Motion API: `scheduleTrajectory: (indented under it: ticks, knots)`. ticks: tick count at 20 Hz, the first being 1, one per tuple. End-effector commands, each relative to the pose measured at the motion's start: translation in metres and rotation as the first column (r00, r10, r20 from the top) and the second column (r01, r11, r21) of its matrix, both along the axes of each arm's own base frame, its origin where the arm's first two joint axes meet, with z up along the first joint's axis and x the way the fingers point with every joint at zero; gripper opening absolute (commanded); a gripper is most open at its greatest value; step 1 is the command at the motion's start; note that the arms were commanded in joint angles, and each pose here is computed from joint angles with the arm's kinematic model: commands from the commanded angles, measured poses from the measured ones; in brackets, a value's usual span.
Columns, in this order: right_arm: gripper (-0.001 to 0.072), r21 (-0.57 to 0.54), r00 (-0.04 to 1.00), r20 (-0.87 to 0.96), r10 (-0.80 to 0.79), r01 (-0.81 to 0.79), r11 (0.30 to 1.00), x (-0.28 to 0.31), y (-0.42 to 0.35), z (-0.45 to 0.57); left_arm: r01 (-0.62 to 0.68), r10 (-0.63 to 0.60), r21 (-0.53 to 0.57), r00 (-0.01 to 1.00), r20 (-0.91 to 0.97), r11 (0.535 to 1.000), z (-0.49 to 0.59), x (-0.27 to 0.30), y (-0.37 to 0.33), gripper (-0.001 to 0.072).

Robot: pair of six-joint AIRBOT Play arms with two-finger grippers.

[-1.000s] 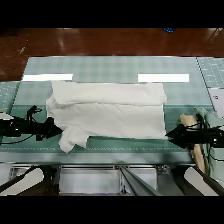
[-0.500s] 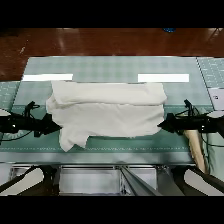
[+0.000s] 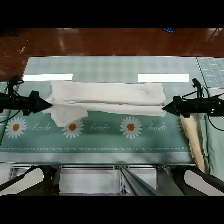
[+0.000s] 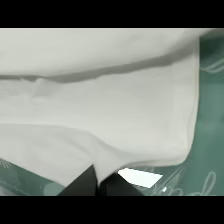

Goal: Fold the shirts.

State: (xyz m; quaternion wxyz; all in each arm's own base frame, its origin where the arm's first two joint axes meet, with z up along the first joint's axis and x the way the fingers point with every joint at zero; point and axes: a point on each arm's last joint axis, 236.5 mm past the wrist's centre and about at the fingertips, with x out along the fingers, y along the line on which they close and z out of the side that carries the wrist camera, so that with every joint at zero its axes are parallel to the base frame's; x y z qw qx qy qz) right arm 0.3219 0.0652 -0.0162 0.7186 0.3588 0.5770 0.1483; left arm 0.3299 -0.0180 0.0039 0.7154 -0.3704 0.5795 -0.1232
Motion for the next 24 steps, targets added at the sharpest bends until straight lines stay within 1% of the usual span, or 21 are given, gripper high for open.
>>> scheduleTrajectory:
  ticks: [1,5,9,13,16,17,18,19,21,23,24]
  knots:
    - [0.0018,-0.019,0.998,0.061,-0.025,0.027,0.999,0.029,-0.009,0.014,-0.008,0.008,-0.008,0.997,0.073,1.0,0.019,0.037,0.003,0.0019]
    - [0.0018,-0.02,0.995,0.08,-0.061,0.063,0.998,0.069,-0.015,0.004,0.006,-0.005,-0.027,1.0,0.028,1.0,0.003,0.078,-0.005,0.0019]
    - [0.0018,0.01,0.994,0.074,-0.08,0.079,0.997,0.108,-0.021,-0.007,0.019,-0.02,-0.048,1.0,-0.018,0.999,-0.019,0.117,-0.014,0.0019]
    - [0.0018,0.033,0.994,0.044,-0.1,0.099,0.995,0.133,-0.026,-0.027,0.046,-0.048,-0.054,0.998,-0.035,0.998,-0.045,0.146,-0.021,0.0019]
    - [0.002,0.04,0.987,0.035,-0.158,0.157,0.987,0.147,-0.032,-0.046,0.048,-0.049,-0.043,0.998,-0.028,0.998,-0.063,0.164,-0.027,0.0026]
    - [0.0131,0.04,0.985,0.032,-0.167,0.166,0.985,0.149,-0.033,-0.052,0.039,-0.04,-0.032,0.999,-0.018,0.999,-0.068,0.17,-0.029,0.0158]
    - [0.0404,0.04,0.986,0.025,-0.166,0.165,0.985,0.149,-0.033,-0.055,0.047,-0.047,-0.03,0.999,-0.016,0.998,-0.069,0.171,-0.033,0.0437]
    - [0.0413,0.038,0.99,0.037,-0.137,0.135,0.99,0.147,-0.033,-0.053,0.059,-0.059,-0.02,0.998,-0.003,0.998,-0.066,0.173,-0.033,0.0509]
    - [0.0412,0.06,0.994,0.046,-0.096,0.093,0.994,0.143,-0.046,-0.032,0.044,-0.044,0.0,0.999,-0.013,0.999,-0.047,0.175,-0.012,0.0508]
    - [0.0411,0.085,0.992,0.055,-0.111,0.106,0.991,0.136,-0.073,-0.004,0.031,-0.03,0.066,0.999,-0.02,0.997,-0.02,0.169,0.028,0.0508]
    - [0.0411,0.058,0.99,0.059,-0.128,0.124,0.991,0.129,-0.091,0.003,0.008,-0.009,0.105,1.0,0.009,0.994,-0.003,0.165,0.048,0.0508]
